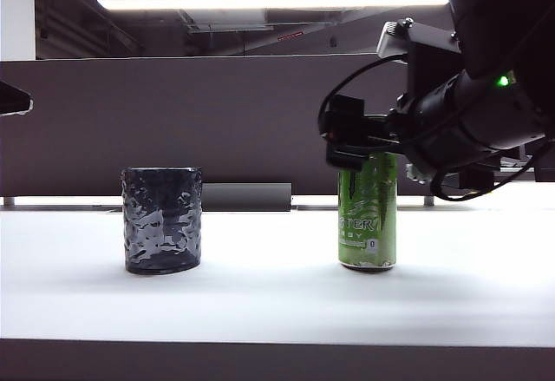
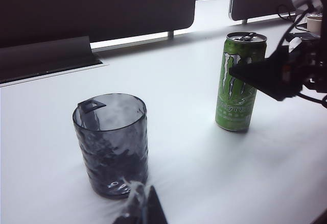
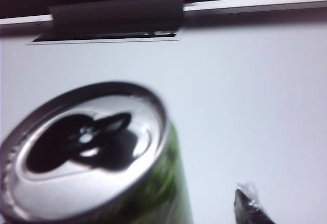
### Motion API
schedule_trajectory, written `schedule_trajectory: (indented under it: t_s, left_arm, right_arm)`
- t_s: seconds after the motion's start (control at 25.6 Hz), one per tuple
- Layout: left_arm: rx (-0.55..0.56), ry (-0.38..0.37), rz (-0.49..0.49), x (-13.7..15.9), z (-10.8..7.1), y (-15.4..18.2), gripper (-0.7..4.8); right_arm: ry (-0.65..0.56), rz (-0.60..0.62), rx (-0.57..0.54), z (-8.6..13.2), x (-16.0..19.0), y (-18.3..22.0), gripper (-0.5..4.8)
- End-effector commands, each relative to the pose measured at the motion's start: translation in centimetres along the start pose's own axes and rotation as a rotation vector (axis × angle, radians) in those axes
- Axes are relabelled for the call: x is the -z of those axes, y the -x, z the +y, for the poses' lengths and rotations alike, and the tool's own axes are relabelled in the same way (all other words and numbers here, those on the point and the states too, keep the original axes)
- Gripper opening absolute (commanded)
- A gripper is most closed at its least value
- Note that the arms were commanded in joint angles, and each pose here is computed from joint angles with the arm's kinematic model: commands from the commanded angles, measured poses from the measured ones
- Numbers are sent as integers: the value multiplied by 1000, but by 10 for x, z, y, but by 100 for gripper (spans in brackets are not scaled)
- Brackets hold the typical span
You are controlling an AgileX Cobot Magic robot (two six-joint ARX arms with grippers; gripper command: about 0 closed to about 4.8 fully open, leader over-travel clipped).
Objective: Pick up the metal can, pour some water into the cup, then place the can back on the table.
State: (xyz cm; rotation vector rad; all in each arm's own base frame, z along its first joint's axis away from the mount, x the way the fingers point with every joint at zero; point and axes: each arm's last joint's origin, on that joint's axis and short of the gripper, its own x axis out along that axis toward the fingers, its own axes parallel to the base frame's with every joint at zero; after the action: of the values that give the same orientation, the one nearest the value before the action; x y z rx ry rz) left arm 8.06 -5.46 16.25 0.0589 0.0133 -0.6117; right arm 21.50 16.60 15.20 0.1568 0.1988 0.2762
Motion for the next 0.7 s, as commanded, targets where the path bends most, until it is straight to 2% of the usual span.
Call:
schedule_trajectory:
  t_s: [0.04,0.27,0.51,0.7]
  left_arm:
    - [1,0,-14,-2,0,0,-5]
    - [1,0,-13,-2,0,0,-5]
    - [1,0,-13,-2,0,0,-5]
    - [1,0,-13,-2,0,0,-5]
  right_arm:
    - [-19,-28,2,-4,-7,-6,479]
    - [-29,-37,-16,-8,-13,-14,479]
    - [-25,-11,-75,-3,-10,-25,479]
    - [-23,-3,-79,-1,-8,-26,479]
